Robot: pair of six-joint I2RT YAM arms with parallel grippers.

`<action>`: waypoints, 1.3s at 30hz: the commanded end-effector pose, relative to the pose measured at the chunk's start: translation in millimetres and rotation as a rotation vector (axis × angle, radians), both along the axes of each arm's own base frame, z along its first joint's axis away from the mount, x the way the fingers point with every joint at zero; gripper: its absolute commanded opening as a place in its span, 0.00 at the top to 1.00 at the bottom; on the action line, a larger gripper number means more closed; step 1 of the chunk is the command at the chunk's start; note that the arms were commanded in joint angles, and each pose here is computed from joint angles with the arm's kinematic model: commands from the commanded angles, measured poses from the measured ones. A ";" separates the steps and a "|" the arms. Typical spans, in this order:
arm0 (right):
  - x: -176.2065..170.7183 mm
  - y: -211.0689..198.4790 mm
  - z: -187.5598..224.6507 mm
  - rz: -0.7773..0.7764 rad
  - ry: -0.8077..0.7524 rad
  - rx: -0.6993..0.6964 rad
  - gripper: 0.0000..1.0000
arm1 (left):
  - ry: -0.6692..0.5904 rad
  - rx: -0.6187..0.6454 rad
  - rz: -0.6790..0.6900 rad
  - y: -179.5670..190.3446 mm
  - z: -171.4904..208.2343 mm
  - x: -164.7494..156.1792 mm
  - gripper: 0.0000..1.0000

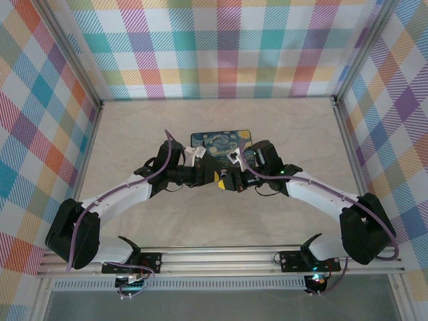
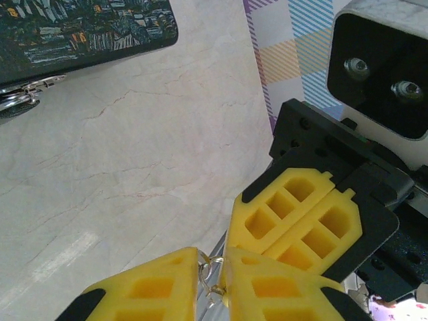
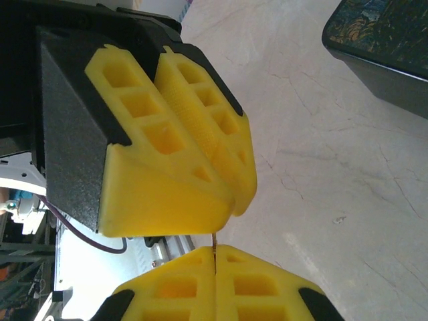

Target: Unlock the padlock with the key

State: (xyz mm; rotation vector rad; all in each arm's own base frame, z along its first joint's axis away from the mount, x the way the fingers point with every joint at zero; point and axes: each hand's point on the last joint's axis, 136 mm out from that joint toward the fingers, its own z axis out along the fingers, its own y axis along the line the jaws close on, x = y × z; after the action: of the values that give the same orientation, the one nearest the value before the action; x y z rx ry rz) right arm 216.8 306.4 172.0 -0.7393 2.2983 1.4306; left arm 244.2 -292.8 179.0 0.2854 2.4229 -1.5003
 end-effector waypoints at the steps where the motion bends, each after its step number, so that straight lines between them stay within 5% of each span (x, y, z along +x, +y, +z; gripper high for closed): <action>1: 5.5 7.5 17.6 0.025 -0.015 0.054 1.00 | -0.036 -0.026 -0.043 -3.4 5.6 -8.0 0.82; 3: 7.2 7.1 16.9 0.019 -0.012 0.050 1.00 | -0.034 -0.027 -0.048 -4.2 5.2 -8.8 0.84; 6: 8.9 4.9 15.7 0.005 -0.009 0.045 1.00 | -0.033 -0.019 -0.041 -3.3 3.6 -8.0 0.99; 9: 11.3 -1.2 13.8 -0.017 0.000 0.044 1.00 | -0.034 0.003 -0.014 -0.4 1.0 -4.8 1.00; 14: 16.2 -16.6 10.6 -0.101 0.033 0.082 0.66 | -0.053 0.001 0.041 1.4 7.3 4.7 1.00; 17: 22.9 -23.2 13.6 -0.212 0.061 0.131 0.59 | -0.068 -0.007 0.071 1.8 13.1 10.5 1.00; 26: 44.9 -32.8 13.9 -0.457 0.185 0.270 0.59 | -0.070 -0.049 0.135 -1.9 21.8 26.3 1.00; 39: 40.5 -9.1 16.2 -0.363 0.179 0.361 0.62 | -0.045 -0.068 0.156 -6.0 21.8 33.6 1.00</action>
State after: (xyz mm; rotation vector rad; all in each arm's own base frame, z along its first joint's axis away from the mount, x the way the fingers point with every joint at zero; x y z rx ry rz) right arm 261.2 290.3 175.4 -0.0353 2.1374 1.6456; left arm 272.2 -295.5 191.5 0.1105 2.3373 -1.4700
